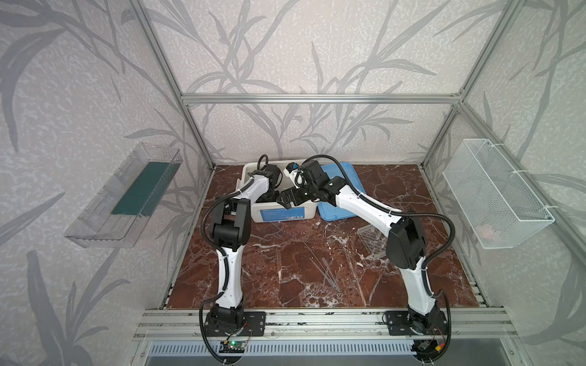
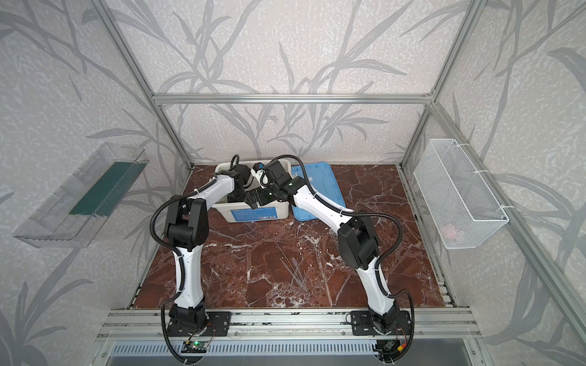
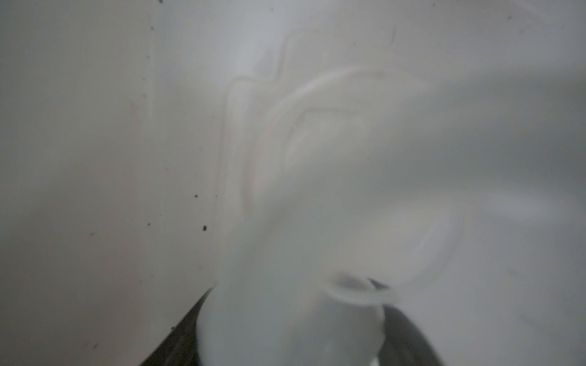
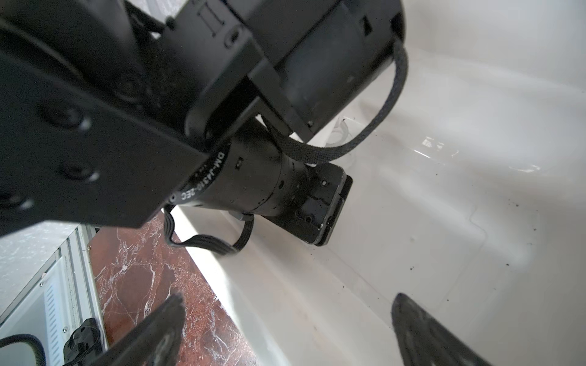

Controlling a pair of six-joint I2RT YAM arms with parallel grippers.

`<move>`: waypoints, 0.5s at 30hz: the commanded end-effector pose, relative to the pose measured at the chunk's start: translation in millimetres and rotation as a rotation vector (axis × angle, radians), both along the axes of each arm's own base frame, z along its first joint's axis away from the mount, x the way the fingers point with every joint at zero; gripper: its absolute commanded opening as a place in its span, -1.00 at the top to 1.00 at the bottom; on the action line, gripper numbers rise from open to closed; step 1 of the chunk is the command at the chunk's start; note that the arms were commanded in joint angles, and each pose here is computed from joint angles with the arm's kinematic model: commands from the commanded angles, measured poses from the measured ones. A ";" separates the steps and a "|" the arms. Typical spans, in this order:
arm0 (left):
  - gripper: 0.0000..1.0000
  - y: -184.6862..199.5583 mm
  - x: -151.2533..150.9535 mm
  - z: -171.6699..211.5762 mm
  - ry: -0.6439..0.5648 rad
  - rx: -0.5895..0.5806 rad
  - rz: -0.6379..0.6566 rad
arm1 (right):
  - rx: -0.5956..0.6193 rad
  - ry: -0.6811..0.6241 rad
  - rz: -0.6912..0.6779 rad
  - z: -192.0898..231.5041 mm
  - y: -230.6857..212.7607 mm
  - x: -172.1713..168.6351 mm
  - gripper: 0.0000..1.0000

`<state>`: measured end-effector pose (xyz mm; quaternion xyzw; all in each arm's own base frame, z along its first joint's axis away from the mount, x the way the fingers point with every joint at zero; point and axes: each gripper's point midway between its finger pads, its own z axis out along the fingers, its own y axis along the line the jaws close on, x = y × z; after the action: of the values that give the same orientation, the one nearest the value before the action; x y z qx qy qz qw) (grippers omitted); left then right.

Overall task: Organize the chemistry lab equipment
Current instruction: 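Open the left gripper to release the dish and raise it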

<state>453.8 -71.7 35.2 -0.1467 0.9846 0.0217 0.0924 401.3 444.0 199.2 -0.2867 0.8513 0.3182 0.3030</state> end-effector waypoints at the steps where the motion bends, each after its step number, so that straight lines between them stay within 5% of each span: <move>1: -0.37 3.3 -7.6 7.5 0.008 0.018 0.009 | 0.018 -0.006 -0.004 7.2 -0.8 3.3 -0.99; 15: -0.78 6.9 -5.1 76.1 -0.106 0.020 0.008 | 0.042 -0.054 -0.018 50.2 -12.6 -3.6 -0.98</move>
<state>451.4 -69.2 68.9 -0.1517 0.9814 0.0191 0.1160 401.3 439.7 200.3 -0.2840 0.8545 0.3142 0.3008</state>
